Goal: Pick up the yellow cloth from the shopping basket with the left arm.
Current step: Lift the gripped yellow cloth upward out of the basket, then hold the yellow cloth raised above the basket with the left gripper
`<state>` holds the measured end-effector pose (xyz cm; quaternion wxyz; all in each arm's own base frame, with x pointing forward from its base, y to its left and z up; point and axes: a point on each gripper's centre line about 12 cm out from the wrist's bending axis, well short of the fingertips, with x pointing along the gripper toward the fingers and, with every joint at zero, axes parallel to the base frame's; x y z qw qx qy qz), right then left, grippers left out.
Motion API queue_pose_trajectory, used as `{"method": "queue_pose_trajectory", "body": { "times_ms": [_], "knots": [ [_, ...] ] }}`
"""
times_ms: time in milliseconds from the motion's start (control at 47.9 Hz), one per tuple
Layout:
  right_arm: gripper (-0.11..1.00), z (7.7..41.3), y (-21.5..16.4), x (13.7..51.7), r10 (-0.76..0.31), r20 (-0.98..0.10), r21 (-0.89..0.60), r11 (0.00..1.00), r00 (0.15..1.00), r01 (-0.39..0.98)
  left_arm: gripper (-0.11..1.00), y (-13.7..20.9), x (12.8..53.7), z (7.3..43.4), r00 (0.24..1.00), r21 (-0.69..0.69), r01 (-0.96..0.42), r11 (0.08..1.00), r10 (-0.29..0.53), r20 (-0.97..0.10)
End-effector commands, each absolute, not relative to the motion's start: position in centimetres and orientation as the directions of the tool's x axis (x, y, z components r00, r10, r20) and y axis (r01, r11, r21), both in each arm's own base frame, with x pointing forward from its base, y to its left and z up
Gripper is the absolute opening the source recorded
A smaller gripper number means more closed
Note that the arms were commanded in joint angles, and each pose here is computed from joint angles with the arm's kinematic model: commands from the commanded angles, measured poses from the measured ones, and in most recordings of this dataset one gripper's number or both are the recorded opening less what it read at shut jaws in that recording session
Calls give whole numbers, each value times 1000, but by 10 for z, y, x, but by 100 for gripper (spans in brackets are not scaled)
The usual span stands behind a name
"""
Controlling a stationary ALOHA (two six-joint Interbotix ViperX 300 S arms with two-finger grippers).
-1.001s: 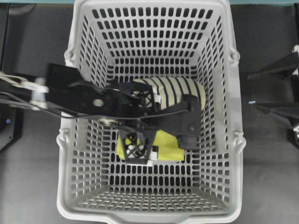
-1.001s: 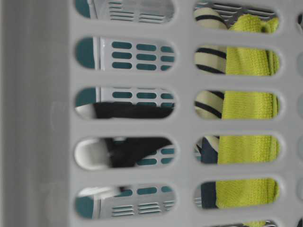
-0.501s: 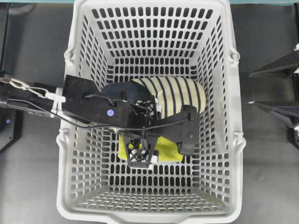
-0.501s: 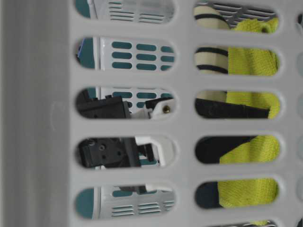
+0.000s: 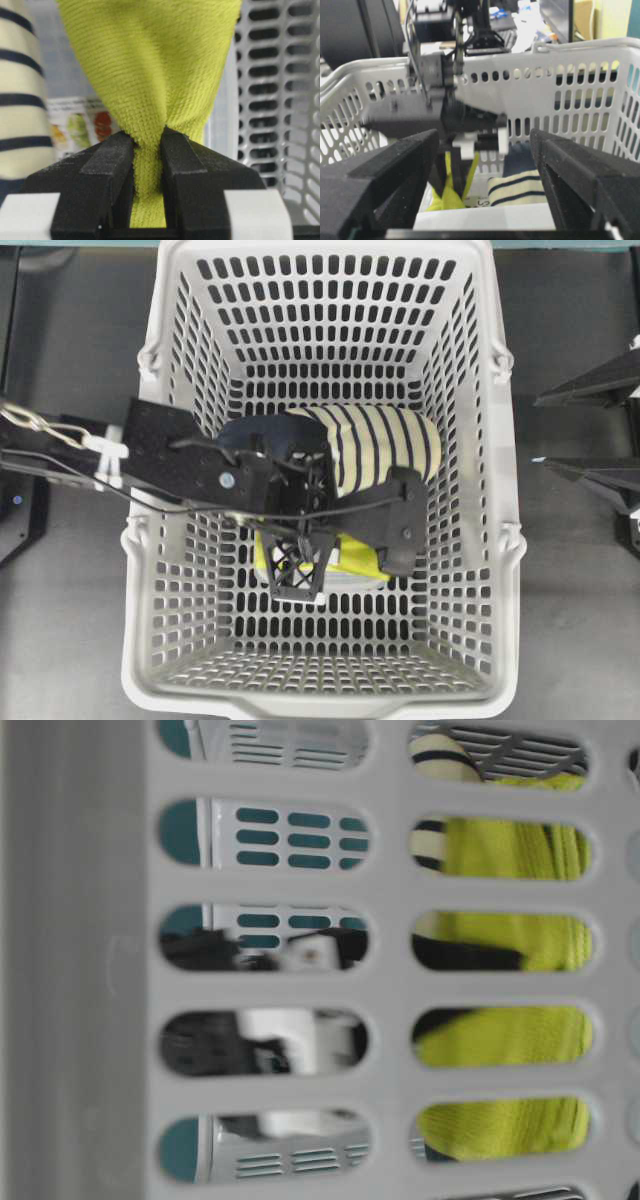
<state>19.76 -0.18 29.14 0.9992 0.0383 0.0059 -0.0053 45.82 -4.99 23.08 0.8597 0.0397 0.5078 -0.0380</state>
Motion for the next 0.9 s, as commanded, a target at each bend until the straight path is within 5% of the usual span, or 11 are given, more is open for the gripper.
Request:
{"method": "queue_pose_trajectory", "body": {
  "times_ms": [0,376,876],
  "knots": [
    [71,296,-2,198,-12,5,79,997,1000,12,12,-51,460,283,561,31,103,994,-32,-827],
    [71,297,-2,197,-12,12,79,997,1000,11,12,-50,433,433,612,26,88,996,-33,-790],
    [71,296,-2,197,-14,11,81,997,1000,13,12,-48,428,449,590,26,83,996,-28,-807]
  ]
}}
